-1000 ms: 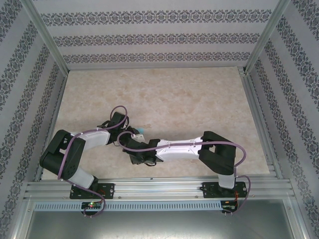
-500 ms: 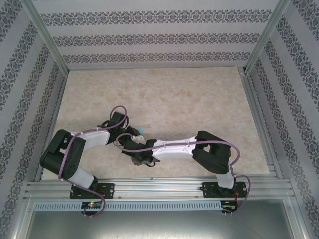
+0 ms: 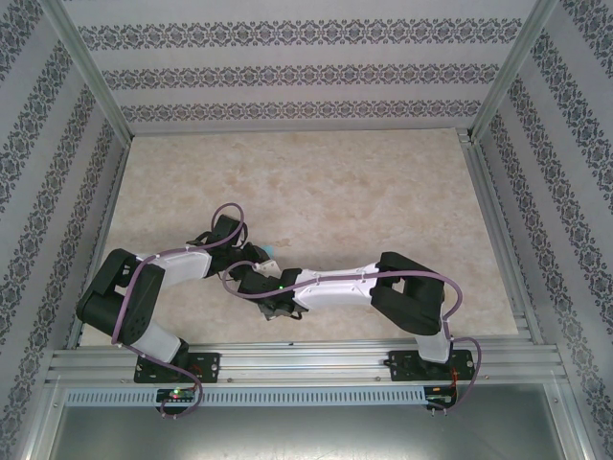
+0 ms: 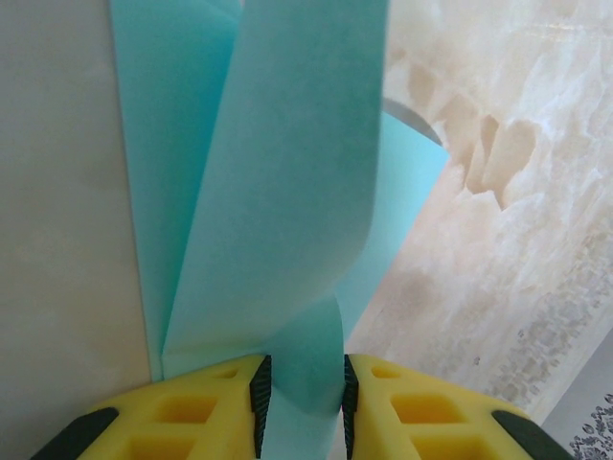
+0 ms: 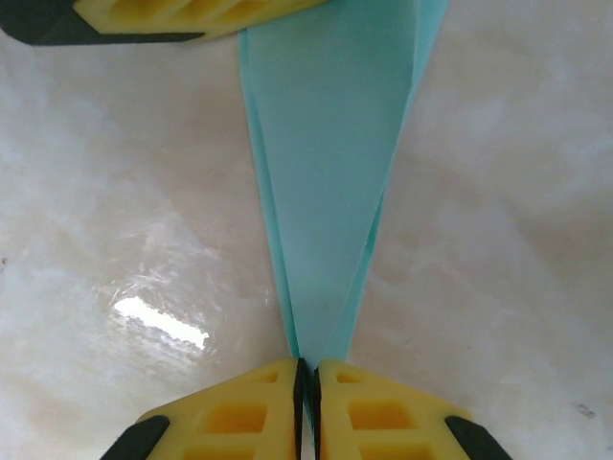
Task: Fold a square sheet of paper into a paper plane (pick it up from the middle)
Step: Fold the wing for the fifth time at the center of the table.
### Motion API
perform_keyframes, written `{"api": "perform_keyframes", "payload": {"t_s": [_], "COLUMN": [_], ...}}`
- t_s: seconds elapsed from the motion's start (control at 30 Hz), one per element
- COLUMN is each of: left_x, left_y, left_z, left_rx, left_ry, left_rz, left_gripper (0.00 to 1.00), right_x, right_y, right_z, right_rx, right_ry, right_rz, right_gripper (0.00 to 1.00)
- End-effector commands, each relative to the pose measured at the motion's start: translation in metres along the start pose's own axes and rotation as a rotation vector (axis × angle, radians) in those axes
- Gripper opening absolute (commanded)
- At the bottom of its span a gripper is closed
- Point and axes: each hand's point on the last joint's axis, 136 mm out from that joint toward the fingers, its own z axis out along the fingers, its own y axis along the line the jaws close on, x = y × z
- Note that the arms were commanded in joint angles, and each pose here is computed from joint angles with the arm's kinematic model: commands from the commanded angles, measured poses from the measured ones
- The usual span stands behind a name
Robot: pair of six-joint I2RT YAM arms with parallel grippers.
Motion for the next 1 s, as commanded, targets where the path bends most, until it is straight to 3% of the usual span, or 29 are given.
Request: {"api": "perform_keyframes", "payload": {"t_s": [0.0,0.27,0.37,0.43,0.5,0.63,0.73,0.77,0.97], "left_x": [0.002,0.004,0.004,0.004,0.004,0.005,0.005,0.005,0.006], "left_y": [0.038,0.042,0.043,0.044,0.046,0.046,0.047,0.047,0.048], "left_z": [0.005,0.006,0.006,0.006,0.007,0.007,0.007,0.008,0.006], "left_rx": [-0.133,-0.142,-0.146,-0.149,-0.16,-0.166,-0.173,-0.173,-0.178], "left_ry": [0.012,0.015,0.017,0.017,0.018,0.025,0.027,0.028,0.032], "left_rz": [-0.086,-0.09,-0.091,-0.092,-0.093,-0.093,-0.092,-0.092,-0.091], "left_gripper": [0.31,0.31,0.31,0.31,0.3,0.3,0.3,0.3,0.29], "right_x": [0.012,0.025,0.024,0.017,0.003,-0.022,-0.036,-0.041,-0.043], "right_y": [-0.018,-0.02,-0.019,-0.017,-0.015,-0.001,0.006,0.009,0.014], "right_z": [-0.003,0.004,0.001,-0.008,-0.024,-0.045,-0.05,-0.049,-0.026], "right_rx": [0.074,0.044,0.017,-0.031,-0.095,-0.41,-0.602,-0.642,-0.665], "right_ry": [0.016,0.034,0.019,-0.003,-0.054,-0.144,-0.172,-0.166,-0.101], "right_rz": [-0.095,-0.139,-0.091,-0.045,0.018,0.208,0.315,0.338,0.42], "right_gripper": [0.11,0.09,0.22,0.25,0.3,0.37,0.31,0.23,0.14]}}
